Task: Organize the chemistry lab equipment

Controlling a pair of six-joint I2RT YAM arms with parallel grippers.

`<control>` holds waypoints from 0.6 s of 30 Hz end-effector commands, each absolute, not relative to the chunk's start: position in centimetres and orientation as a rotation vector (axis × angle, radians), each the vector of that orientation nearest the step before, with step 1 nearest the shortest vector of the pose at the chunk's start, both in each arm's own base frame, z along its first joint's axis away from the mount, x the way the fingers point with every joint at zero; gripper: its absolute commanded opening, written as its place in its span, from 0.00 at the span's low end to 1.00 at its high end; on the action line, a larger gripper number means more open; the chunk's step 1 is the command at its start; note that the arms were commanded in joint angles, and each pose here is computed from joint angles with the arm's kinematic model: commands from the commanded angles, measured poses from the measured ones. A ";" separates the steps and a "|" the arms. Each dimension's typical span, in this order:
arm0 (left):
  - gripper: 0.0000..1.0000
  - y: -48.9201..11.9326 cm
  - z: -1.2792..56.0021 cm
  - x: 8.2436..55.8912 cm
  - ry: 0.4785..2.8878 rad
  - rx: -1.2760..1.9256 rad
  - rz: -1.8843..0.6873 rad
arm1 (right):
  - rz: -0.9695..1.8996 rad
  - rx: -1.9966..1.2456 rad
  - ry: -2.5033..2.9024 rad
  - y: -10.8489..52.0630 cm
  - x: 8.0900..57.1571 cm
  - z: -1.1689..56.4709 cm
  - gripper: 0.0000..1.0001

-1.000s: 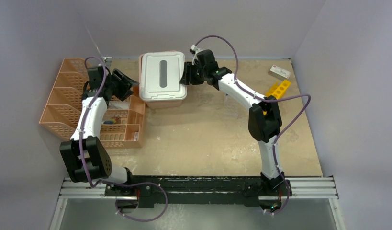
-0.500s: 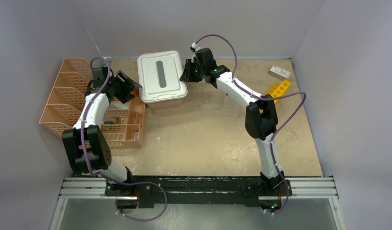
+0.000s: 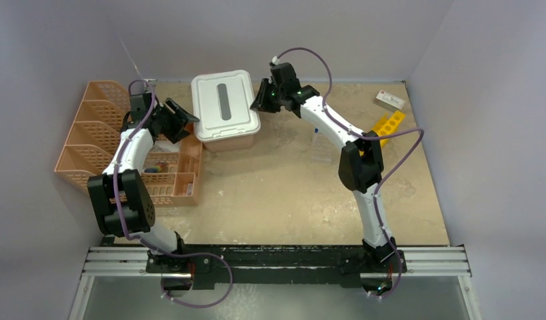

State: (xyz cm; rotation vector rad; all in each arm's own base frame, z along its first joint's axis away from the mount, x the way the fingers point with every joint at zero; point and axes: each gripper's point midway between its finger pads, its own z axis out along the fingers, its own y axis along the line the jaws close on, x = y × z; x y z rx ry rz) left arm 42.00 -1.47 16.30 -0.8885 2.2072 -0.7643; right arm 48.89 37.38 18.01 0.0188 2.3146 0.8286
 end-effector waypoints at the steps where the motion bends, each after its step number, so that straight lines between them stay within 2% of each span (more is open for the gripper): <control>1: 0.62 -1.2 17.6 42.9 2.167 -0.843 -0.769 | 0.865 0.146 2.256 37.5 49.6 21.6 0.10; 11: 0.64 -1.1 18.3 43.0 2.148 -0.841 -0.761 | 0.890 0.216 2.233 37.8 50.3 22.3 0.11; 18: 0.64 -0.8 18.6 43.1 2.133 -0.844 -0.743 | 0.880 0.268 2.263 37.8 50.5 20.6 0.13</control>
